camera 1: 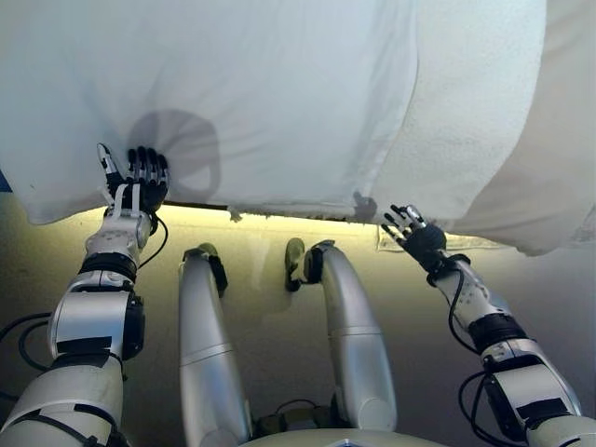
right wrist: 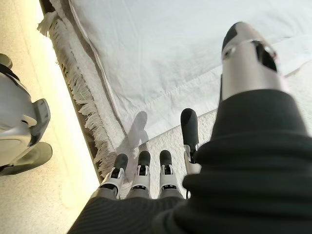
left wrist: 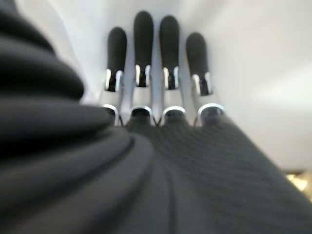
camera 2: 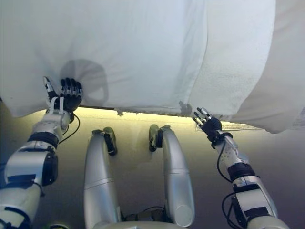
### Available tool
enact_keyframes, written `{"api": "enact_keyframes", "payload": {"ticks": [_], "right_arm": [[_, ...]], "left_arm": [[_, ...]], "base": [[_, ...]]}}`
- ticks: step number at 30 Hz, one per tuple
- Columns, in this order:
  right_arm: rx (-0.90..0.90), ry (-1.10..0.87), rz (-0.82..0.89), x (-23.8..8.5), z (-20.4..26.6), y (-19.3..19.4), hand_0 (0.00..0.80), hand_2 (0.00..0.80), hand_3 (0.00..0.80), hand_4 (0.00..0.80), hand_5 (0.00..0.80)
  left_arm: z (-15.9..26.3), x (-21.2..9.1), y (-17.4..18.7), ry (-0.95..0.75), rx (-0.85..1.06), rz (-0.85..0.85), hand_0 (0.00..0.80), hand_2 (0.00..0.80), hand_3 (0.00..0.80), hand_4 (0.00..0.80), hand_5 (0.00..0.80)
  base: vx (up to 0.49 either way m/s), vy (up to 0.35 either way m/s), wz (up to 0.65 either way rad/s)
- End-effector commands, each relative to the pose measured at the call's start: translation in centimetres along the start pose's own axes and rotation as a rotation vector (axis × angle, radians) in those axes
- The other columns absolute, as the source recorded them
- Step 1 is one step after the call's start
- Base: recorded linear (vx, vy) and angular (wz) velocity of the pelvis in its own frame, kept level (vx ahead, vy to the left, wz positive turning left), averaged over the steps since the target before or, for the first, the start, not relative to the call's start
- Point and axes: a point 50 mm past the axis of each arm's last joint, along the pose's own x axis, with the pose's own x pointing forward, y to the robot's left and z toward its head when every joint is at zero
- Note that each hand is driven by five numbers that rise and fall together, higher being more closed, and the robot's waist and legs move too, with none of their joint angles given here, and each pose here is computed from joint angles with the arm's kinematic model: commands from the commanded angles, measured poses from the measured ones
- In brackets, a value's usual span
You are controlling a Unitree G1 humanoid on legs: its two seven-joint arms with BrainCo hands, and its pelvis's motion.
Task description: Make the bed neatly
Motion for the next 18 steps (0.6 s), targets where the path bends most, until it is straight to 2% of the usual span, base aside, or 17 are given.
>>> {"api": "enact_keyframes", "payload": {"ticks": [1, 10, 18], "right_arm": [[0.005, -0.114, 0.067, 0.0, 2.5, 1.1, 0.0, 0.0, 0.0, 0.0, 0.0], [-0.026, -0.174, 0.113, 0.2, 4.9, 2.0, 0.0, 0.0, 0.0, 0.0, 0.0], [-0.016, -0.17, 0.141, 0.0, 3.9, 2.2, 0.0, 0.0, 0.0, 0.0, 0.0]], "left_arm": [[2.1, -0.2, 0.2, -0.103, -0.066, 0.073, 0.0, 0.0, 0.0, 0.0, 0.0], [2.9, -0.8, 1.7, -0.156, -0.11, 0.154, 0.0, 0.0, 0.0, 0.0, 0.0], [1.0, -2.0, 6.1, -0.119, -0.11, 0.213, 0.0, 0.0, 0.0, 0.0, 0.0]], "base": [[-0.057, -0.004, 0.07], [-0.058, 0.025, 0.08], [-0.037, 0.023, 0.06]]}}
